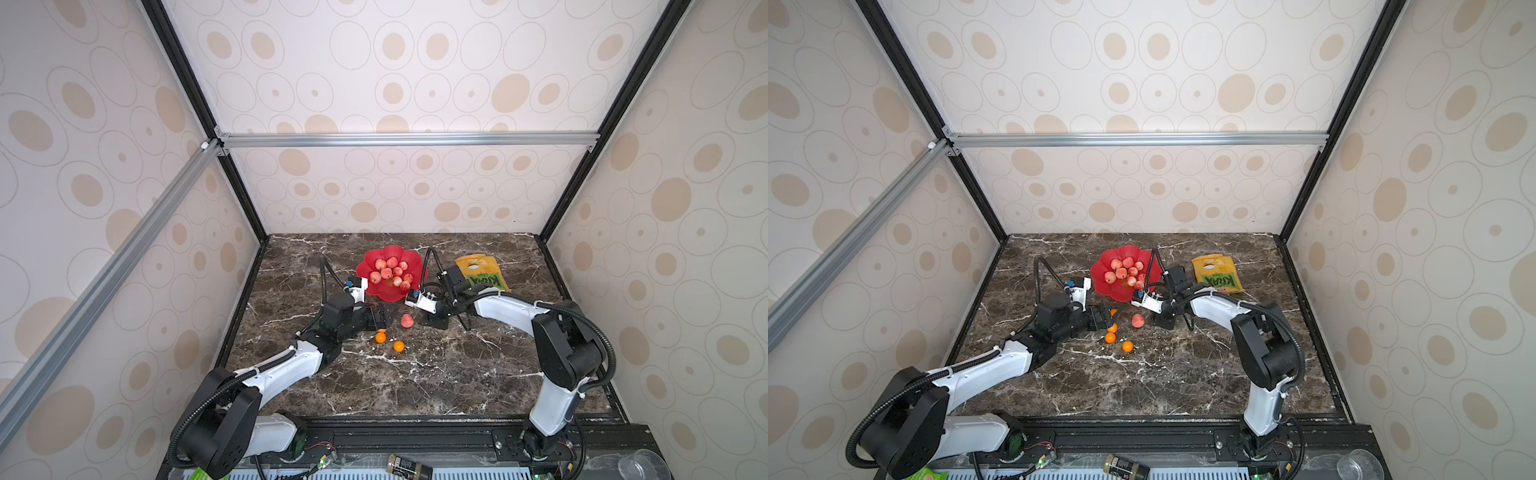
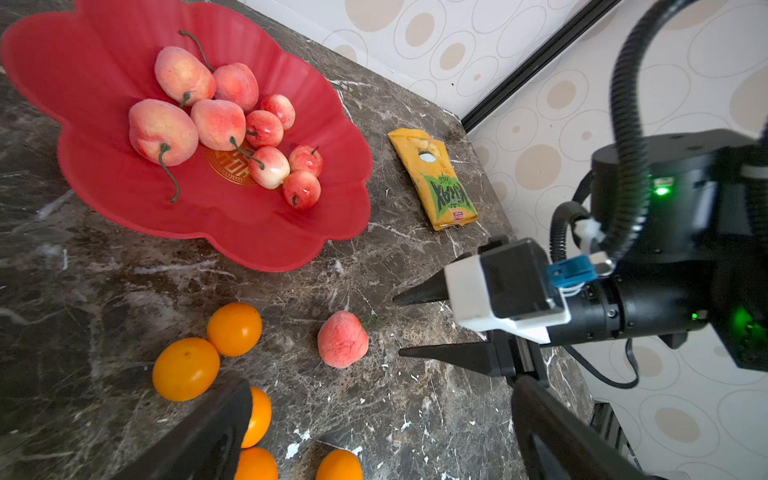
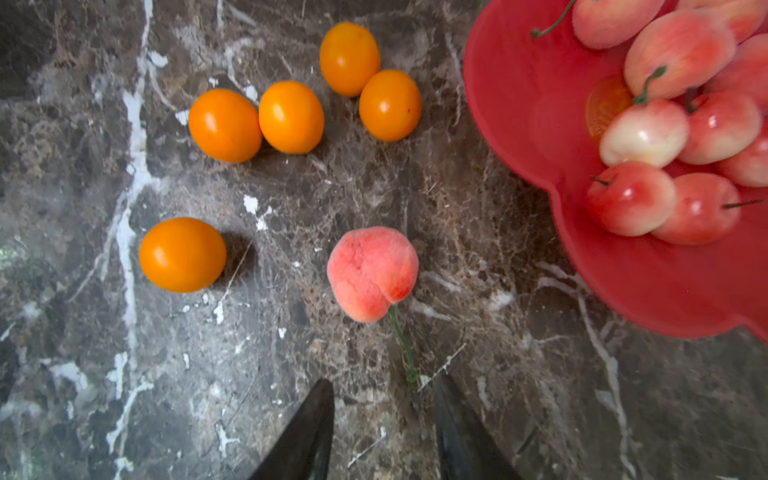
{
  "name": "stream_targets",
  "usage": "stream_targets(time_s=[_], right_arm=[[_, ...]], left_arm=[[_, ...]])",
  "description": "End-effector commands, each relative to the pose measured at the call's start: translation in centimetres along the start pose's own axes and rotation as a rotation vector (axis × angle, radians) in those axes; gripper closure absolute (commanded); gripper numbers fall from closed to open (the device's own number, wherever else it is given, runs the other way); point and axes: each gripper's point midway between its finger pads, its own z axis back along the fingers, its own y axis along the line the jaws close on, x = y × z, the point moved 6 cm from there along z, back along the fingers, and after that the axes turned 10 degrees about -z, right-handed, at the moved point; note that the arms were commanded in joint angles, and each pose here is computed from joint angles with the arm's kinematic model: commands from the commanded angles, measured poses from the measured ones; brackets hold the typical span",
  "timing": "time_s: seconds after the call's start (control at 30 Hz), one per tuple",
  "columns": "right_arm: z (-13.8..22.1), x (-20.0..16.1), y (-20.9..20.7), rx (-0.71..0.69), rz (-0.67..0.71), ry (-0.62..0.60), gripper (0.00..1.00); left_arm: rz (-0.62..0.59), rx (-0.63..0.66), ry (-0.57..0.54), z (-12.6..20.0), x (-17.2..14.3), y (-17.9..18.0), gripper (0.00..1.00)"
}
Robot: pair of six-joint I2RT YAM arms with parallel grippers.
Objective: Arrange fruit in a fruit bowl
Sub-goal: Pick up the fruit from the center of the table.
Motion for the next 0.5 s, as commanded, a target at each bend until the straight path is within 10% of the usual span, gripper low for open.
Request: stream_targets(time_s=[0.0, 0.47], right_arm=[[-0.2, -0.4, -0.1, 0.052, 0.050, 0.035, 0.57], [-1.4, -0.3, -1.2, 0.055, 0.081, 0.089, 0.57]], left_arm=[[-0.002, -0.019, -0.029, 0.0, 1.0, -0.2, 0.02], [0.046, -0.028, -0.039, 0.0, 1.1, 1.2, 0.02]])
